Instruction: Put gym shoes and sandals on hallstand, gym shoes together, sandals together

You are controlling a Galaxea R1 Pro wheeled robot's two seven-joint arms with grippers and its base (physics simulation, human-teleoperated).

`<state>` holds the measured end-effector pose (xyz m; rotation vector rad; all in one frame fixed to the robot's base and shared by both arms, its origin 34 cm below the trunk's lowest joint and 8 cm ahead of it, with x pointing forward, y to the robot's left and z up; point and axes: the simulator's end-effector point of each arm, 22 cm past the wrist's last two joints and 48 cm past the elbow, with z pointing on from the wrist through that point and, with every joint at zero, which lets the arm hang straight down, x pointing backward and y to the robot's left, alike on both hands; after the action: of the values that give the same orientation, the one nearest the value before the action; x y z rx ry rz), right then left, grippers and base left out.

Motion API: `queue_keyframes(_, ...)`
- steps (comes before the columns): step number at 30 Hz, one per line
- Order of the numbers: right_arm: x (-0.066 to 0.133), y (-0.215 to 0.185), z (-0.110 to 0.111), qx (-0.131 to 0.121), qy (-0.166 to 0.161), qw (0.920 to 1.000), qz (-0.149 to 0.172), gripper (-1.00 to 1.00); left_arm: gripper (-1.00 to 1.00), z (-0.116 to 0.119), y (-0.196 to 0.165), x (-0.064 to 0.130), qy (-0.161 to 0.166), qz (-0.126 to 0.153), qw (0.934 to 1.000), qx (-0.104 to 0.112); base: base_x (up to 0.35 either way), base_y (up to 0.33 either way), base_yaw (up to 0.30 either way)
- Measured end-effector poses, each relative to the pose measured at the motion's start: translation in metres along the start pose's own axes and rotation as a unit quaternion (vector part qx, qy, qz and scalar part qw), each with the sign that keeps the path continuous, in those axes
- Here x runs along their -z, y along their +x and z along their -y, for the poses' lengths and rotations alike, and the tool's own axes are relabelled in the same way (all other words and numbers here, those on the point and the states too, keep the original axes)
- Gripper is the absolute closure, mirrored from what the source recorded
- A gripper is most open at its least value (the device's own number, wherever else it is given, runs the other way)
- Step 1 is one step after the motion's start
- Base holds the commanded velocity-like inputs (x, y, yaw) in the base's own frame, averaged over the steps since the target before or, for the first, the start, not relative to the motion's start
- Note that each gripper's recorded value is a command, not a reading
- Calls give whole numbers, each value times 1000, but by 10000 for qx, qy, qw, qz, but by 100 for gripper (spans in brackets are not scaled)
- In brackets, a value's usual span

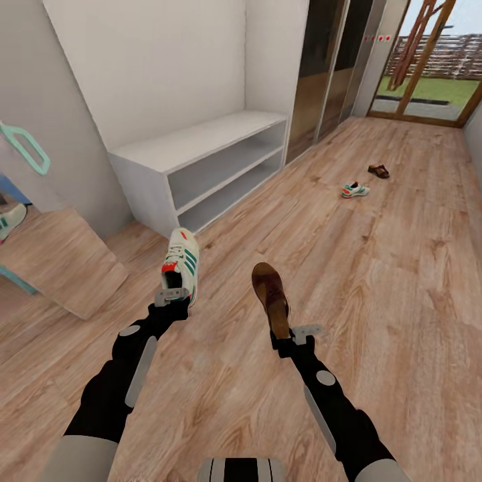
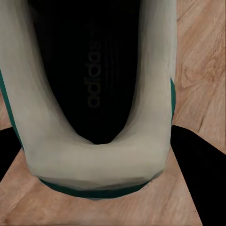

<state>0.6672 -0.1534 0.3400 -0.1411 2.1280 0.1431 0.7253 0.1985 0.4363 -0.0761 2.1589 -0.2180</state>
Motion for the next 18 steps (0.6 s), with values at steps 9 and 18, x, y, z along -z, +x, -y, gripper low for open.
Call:
queue_keyframes(9, 0, -1, 0, -7, 1, 10000, 11, 100, 100, 0, 0, 0, 1, 4, 10000, 1, 0, 0, 204)
queue_keyframes(18, 1, -5, 0, 0, 3, 10000, 50, 100, 100, 1, -5, 2, 7, 43, 10000, -5, 0, 0, 233)
